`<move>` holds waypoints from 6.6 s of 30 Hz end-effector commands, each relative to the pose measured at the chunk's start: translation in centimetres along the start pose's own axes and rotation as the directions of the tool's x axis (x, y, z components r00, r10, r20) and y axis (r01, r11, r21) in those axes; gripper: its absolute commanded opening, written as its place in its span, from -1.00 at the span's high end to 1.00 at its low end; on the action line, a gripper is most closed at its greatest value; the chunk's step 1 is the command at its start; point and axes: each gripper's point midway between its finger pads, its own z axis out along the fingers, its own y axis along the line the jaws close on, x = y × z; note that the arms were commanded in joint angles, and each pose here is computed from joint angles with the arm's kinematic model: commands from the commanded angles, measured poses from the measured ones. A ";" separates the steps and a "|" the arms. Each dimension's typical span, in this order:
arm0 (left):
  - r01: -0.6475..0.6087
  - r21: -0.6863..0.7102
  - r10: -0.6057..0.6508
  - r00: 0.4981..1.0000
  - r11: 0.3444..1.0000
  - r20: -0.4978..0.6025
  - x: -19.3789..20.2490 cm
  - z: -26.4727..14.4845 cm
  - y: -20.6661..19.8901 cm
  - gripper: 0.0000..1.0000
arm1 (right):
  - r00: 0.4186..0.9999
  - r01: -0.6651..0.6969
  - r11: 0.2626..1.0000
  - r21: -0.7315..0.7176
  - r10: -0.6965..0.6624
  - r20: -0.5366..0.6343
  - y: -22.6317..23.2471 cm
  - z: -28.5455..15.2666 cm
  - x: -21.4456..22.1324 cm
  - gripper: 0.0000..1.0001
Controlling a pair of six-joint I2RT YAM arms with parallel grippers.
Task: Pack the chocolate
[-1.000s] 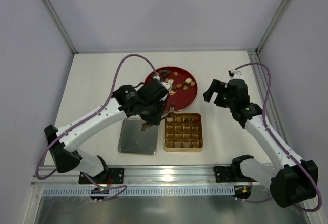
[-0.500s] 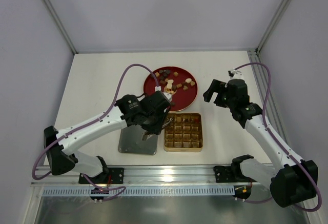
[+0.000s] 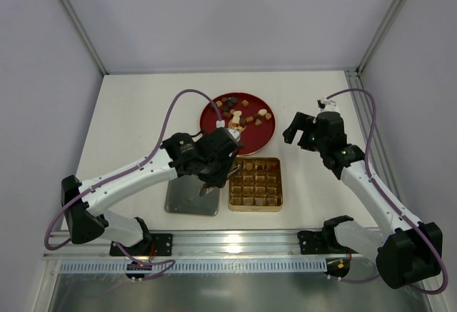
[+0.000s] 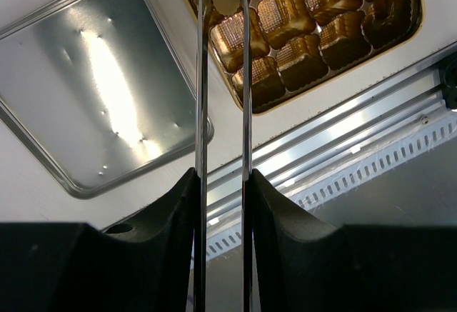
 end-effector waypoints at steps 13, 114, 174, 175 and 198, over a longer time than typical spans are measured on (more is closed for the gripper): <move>0.003 -0.011 -0.002 0.999 1.000 0.045 -1.1 0.1 -0.2 0.28 | 0.999 -0.016 1.000 -0.018 0.017 0.035 0.4 0.3 -0.8 -0.99; 0.029 -0.200 -0.026 0.999 0.979 0.021 -19.1 11.7 9.2 0.40 | 1.000 0.011 0.998 -0.056 -0.010 0.007 1.2 0.0 -0.8 -0.99; -0.067 0.025 0.064 0.990 0.997 0.124 -3.3 -1.5 -3.2 0.42 | 1.000 0.003 0.999 -0.036 -0.002 0.007 0.7 -0.1 -0.5 -0.99; -0.073 0.026 0.069 0.990 0.997 0.121 -3.1 -1.4 -3.4 0.42 | 1.000 0.003 0.999 -0.036 -0.002 0.007 0.7 -0.1 -0.4 -0.99; -0.081 0.012 0.080 0.994 0.997 0.067 -1.9 1.1 -3.8 0.37 | 1.000 0.003 0.999 -0.032 -0.003 0.000 0.5 0.3 -0.1 -0.99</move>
